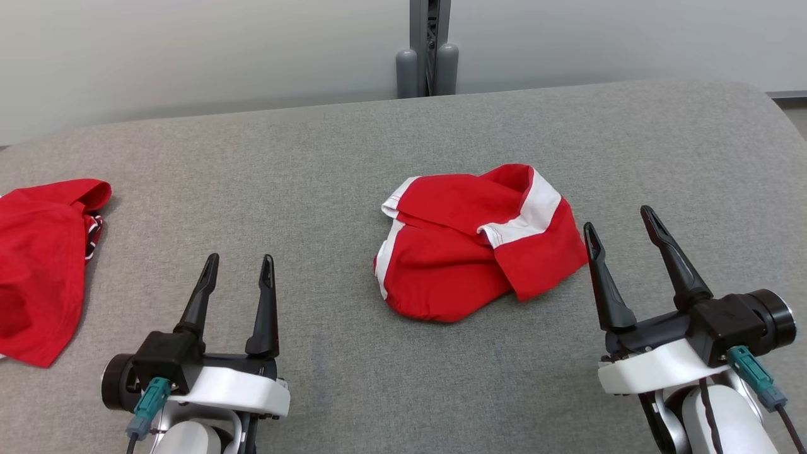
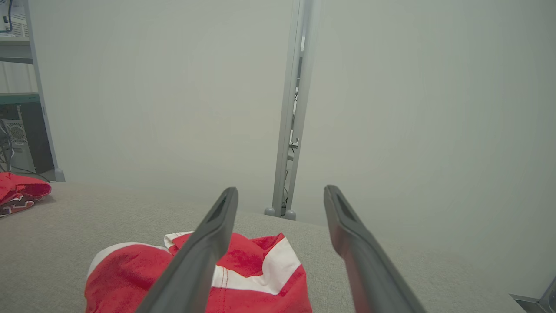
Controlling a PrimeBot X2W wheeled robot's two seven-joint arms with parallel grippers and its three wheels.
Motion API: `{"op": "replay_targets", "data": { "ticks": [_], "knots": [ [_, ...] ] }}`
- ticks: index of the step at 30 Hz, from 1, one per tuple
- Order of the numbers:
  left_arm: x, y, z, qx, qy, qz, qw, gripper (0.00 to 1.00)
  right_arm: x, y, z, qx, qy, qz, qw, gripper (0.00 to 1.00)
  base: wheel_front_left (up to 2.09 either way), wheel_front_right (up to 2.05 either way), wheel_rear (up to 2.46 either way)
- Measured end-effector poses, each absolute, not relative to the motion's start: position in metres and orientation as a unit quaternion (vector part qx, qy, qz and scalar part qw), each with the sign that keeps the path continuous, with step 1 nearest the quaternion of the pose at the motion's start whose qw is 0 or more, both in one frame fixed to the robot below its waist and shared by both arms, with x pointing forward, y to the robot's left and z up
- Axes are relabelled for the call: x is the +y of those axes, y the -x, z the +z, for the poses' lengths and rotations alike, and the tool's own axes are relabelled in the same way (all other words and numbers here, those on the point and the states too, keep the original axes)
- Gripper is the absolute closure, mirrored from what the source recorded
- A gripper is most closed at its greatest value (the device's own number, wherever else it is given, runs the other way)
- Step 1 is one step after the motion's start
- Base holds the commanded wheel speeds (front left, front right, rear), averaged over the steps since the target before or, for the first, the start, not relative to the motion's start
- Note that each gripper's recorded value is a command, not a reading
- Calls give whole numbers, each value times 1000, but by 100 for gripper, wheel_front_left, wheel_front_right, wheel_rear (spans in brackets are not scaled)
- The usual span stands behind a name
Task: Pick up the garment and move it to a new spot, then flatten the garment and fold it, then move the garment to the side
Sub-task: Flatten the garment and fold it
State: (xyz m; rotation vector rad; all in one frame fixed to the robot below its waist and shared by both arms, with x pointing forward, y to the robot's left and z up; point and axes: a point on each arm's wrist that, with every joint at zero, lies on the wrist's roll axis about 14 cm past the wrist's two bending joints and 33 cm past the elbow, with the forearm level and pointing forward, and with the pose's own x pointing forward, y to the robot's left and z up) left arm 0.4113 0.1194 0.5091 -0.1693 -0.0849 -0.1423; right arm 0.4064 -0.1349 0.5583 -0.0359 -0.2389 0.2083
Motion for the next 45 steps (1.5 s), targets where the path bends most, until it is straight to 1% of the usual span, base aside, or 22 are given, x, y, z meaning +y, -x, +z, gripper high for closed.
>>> {"op": "replay_targets", "data": {
  "ticks": [4,9,14,19,25,31,32,33,37,41,45],
  "knots": [
    [108,-410,501,-28,94,-93,991,0,-138,-406,559,-119,18,100,988,0,0,0,0],
    [68,-399,471,24,113,-168,979,0,-141,-407,557,-116,17,95,989,0,0,0,0],
    [37,-400,440,74,95,-225,967,0,-145,-414,548,-105,16,91,990,0,0,0,0],
    [20,-406,412,118,74,-255,957,0,-146,-421,542,-99,17,90,991,0,0,0,0],
    [-1,-426,404,130,81,-283,947,0,-157,-426,533,-86,18,75,993,0,0,0,0],
    [-17,-434,401,136,97,-300,939,1,-168,-427,526,-76,19,60,995,0,0,0,0],
    [-21,-432,401,137,99,-306,937,62,-169,-427,526,-76,20,59,995,0,0,0,0],
    [-24,-430,400,139,100,-312,934,100,-170,-427,525,-75,20,58,995,0,0,0,0],
    [-22,-432,404,135,103,-314,934,100,-171,-426,527,-77,20,56,995,0,0,0,0],
    [-8,-444,419,109,102,-294,944,100,-171,-424,532,-83,20,57,995,0,0,0,0],
    [10,-461,447,64,92,-256,960,100,-168,-421,538,-90,15,59,994,0,0,0,0]
  ]
}}
